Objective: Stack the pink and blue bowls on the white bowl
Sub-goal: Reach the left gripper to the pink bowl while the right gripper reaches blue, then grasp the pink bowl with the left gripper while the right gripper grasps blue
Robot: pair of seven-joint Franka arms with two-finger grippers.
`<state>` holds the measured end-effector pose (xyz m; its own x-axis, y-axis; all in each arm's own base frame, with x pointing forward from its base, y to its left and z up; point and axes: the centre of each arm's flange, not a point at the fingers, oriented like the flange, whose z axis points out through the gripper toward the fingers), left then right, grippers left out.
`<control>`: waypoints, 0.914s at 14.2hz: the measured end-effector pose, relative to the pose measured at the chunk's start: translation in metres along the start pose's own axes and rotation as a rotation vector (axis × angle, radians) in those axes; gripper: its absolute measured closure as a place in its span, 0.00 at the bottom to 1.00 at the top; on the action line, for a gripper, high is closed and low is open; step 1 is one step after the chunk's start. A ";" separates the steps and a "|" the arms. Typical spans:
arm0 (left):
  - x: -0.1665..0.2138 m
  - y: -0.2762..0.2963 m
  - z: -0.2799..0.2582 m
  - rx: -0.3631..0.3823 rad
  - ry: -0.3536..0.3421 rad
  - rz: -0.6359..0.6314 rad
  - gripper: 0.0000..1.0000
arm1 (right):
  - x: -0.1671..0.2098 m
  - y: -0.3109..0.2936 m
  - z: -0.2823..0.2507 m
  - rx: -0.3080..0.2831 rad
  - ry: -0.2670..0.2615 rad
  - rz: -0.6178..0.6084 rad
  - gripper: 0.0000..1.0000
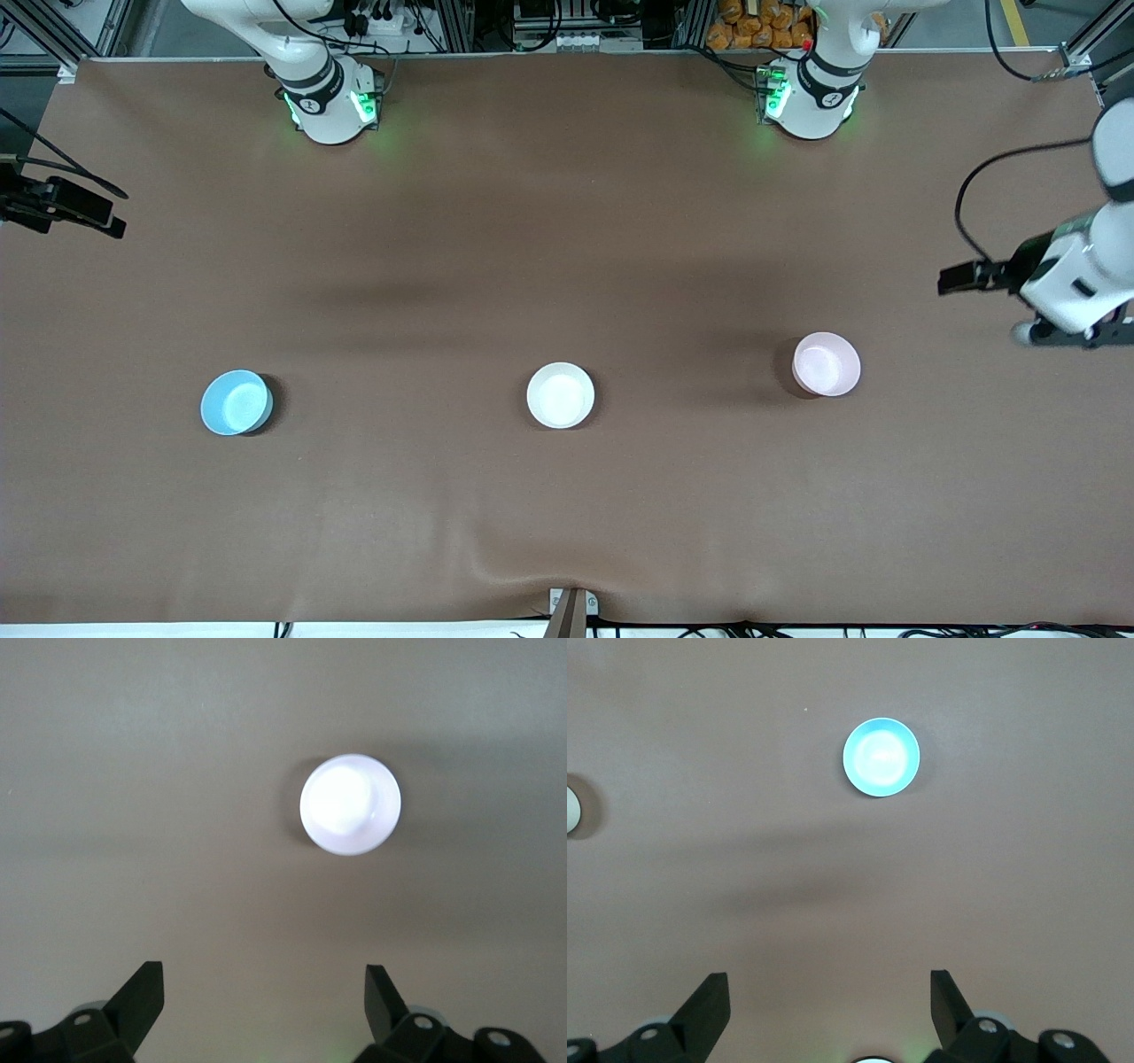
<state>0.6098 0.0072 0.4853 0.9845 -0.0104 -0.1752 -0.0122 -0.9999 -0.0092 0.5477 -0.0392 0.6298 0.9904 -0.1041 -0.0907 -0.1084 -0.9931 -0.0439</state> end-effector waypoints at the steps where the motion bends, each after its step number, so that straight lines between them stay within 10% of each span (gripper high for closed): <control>1: 0.010 -0.001 0.013 0.010 0.008 0.019 0.00 | 0.000 0.000 0.003 0.000 -0.004 0.000 0.00; 13: 0.053 0.025 0.194 -0.001 0.095 0.098 0.07 | 0.059 0.003 0.093 -0.009 -0.007 0.012 0.00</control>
<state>0.6273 -0.0158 0.2844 0.9907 -0.1094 -0.0814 -0.1094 -0.9940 0.0043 0.5983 -0.0434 0.5318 0.9884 -0.1160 -0.0977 -0.1198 -0.9922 -0.0340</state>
